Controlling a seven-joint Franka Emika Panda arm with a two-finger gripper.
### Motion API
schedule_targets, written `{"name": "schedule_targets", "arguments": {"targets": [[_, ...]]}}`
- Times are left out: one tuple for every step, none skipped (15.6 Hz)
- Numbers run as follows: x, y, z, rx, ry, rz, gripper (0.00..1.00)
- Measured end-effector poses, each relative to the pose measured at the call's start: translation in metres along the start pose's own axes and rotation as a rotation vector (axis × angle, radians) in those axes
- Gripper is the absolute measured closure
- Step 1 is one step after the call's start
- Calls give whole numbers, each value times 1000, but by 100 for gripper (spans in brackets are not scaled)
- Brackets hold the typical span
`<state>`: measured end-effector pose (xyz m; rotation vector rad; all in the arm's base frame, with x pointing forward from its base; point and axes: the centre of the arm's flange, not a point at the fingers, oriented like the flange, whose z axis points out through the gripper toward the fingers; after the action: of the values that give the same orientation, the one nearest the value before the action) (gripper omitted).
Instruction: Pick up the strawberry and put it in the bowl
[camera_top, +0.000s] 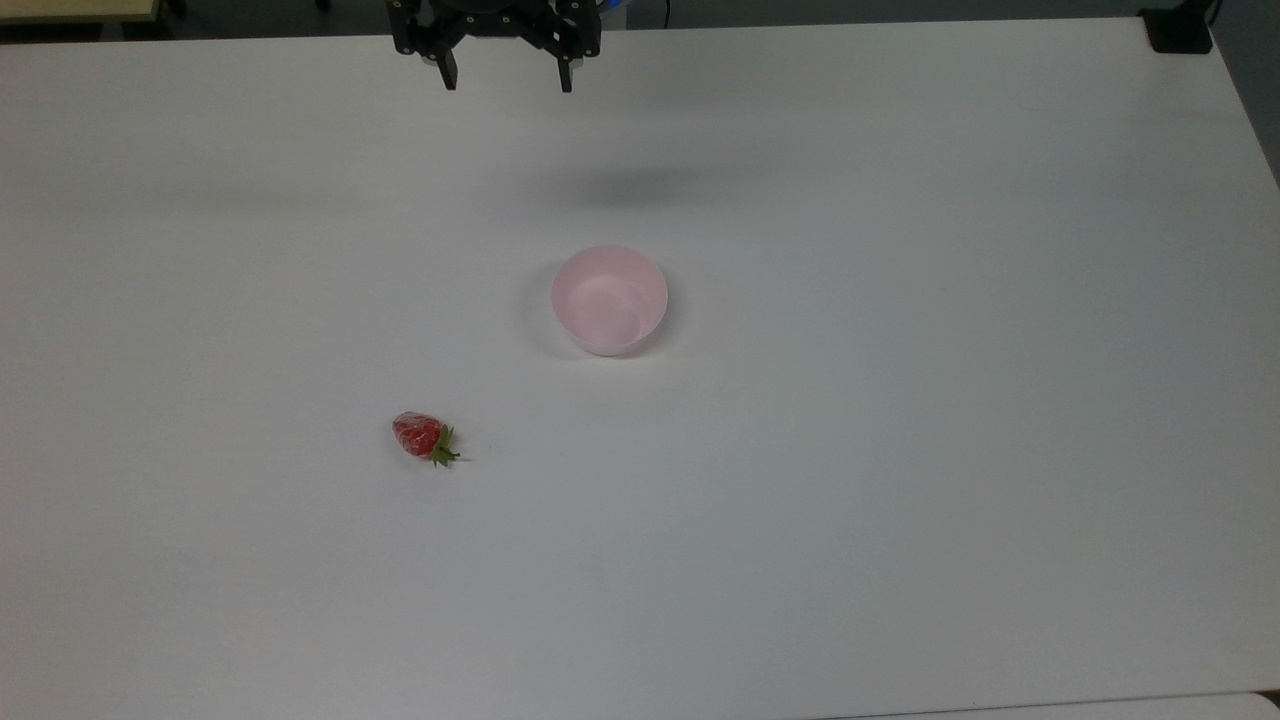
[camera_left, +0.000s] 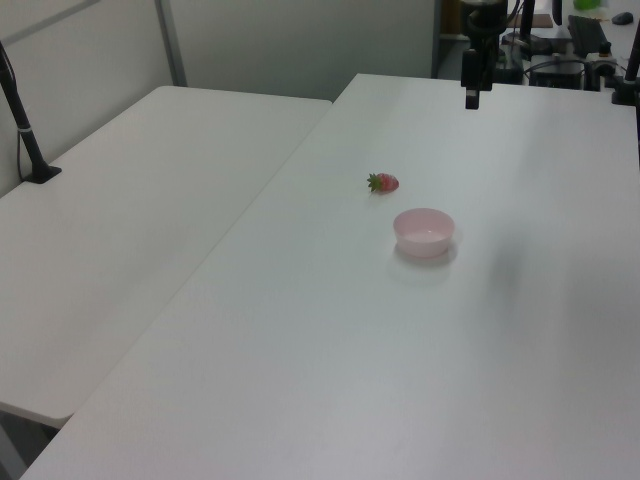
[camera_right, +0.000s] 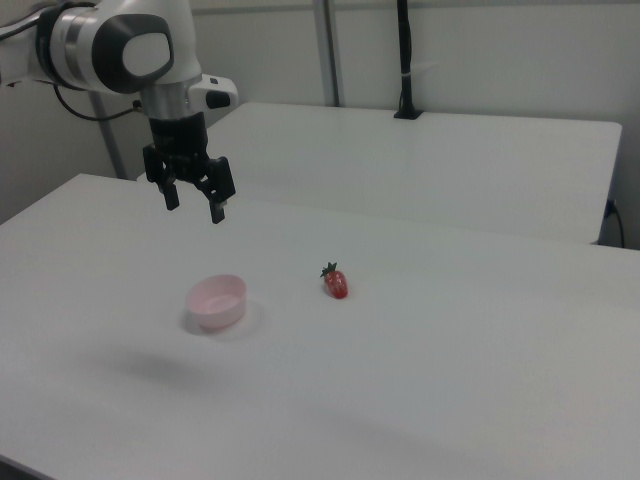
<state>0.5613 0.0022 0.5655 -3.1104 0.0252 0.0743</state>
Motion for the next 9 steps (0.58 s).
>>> {"name": "schedule_targets", "arguments": {"targets": [[1, 4, 1, -4, -2, 6, 0], [1, 4, 0, -5, 0, 6, 0], [1, 5, -1, -5, 3, 8, 0], [1, 6, -3, -5, 6, 10, 0], [1, 7, -4, -4, 8, 11, 0], [1, 7, -4, -4, 9, 11, 0], [1, 7, -4, -4, 9, 11, 0], [1, 7, -4, -4, 9, 11, 0], [1, 7, -4, -5, 9, 11, 0]]}}
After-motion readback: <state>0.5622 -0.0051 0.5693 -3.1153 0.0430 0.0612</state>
